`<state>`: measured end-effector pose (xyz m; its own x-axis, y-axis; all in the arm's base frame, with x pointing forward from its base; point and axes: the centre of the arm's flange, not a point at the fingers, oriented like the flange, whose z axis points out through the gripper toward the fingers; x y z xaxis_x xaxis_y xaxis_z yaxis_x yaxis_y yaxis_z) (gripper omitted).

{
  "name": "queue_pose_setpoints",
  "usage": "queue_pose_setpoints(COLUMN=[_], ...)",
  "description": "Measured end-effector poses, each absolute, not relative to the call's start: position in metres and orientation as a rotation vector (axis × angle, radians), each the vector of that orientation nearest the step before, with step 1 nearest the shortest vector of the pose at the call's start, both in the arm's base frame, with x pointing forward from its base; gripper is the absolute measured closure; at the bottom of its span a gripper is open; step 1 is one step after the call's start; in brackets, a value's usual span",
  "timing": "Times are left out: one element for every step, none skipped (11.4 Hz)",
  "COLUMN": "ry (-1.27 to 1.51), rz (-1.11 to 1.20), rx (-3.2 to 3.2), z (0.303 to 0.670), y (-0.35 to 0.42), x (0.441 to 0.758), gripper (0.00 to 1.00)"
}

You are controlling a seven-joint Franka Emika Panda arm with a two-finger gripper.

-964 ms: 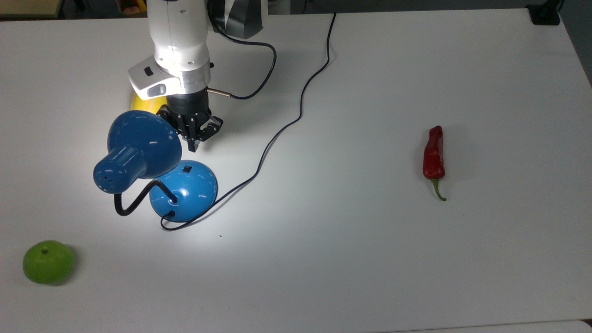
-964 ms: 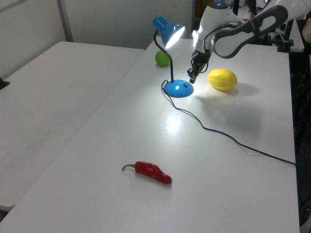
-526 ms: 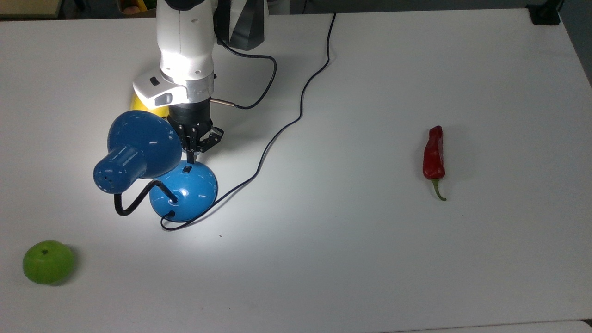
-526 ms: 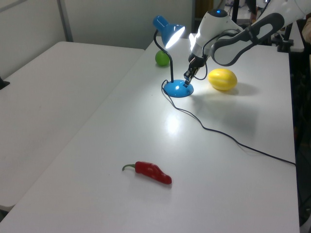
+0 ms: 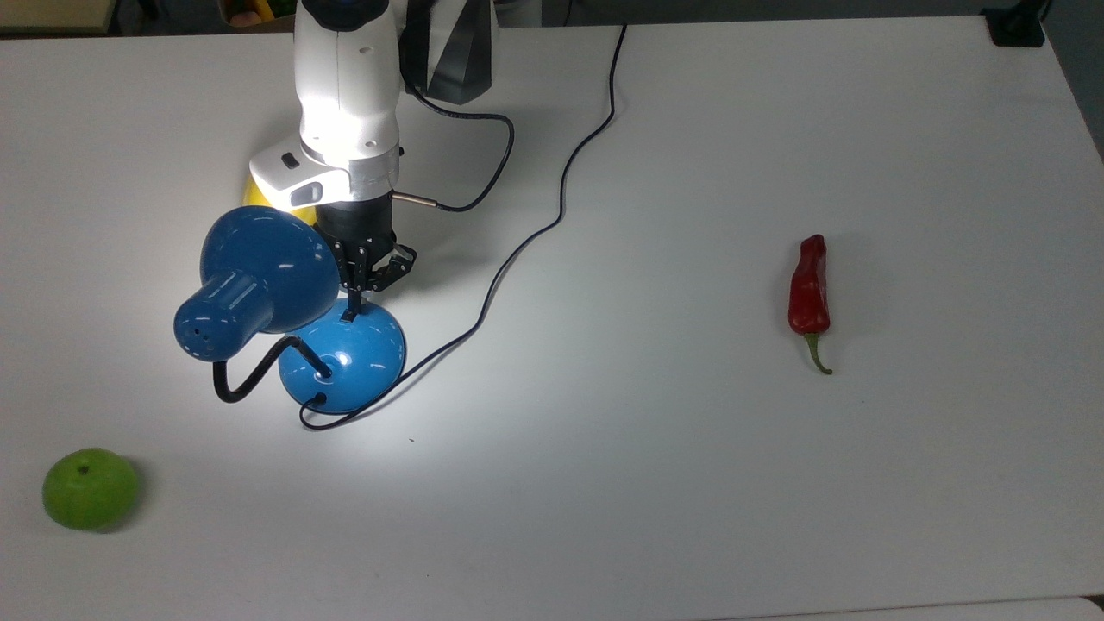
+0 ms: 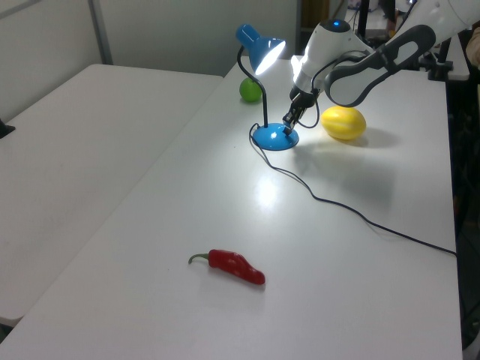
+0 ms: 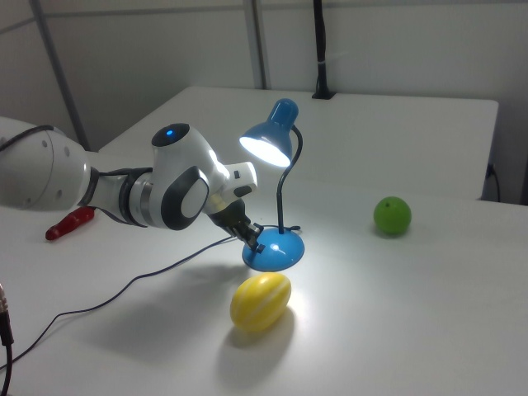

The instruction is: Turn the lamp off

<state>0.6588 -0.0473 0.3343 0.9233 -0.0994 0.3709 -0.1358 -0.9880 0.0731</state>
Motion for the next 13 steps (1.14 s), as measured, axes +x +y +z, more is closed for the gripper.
queue_pose_setpoints(ry=[-0.191,-0.193,-0.194,-0.195,-0.195,-0.196,-0.196,-0.196,-0.197,-0.199,-0.201,-0.203,-0.207], rz=[0.565,0.563,0.57,0.574,0.574,0.574,0.574,0.574,0.574,0.573,0.571,0.568,0.564], rx=[2.986,2.986,2.986,2.986,2.986,2.986,2.986,2.986,2.986,2.986,2.986,2.986,2.986], z=[0.3325,0.3306,0.3291,0.3291,0.3291,0.329,0.329,0.3289,0.3289,0.3285,0.328,0.3267,0.3252], y=[-0.0474,-0.0474,-0.0473,-0.0473,-0.0473,-0.0473,-0.0473,-0.0474,-0.0475,-0.0478,-0.0485,-0.0495,-0.0508], x=[0.6589,0.6594,0.6604,0.6606,0.6607,0.6607,0.6607,0.6607,0.6607,0.6605,0.6604,0.6601,0.6598], gripper=[0.99,0.99,0.99,0.99,0.99,0.99,0.99,0.99,0.99,0.99,0.99,0.99,0.99])
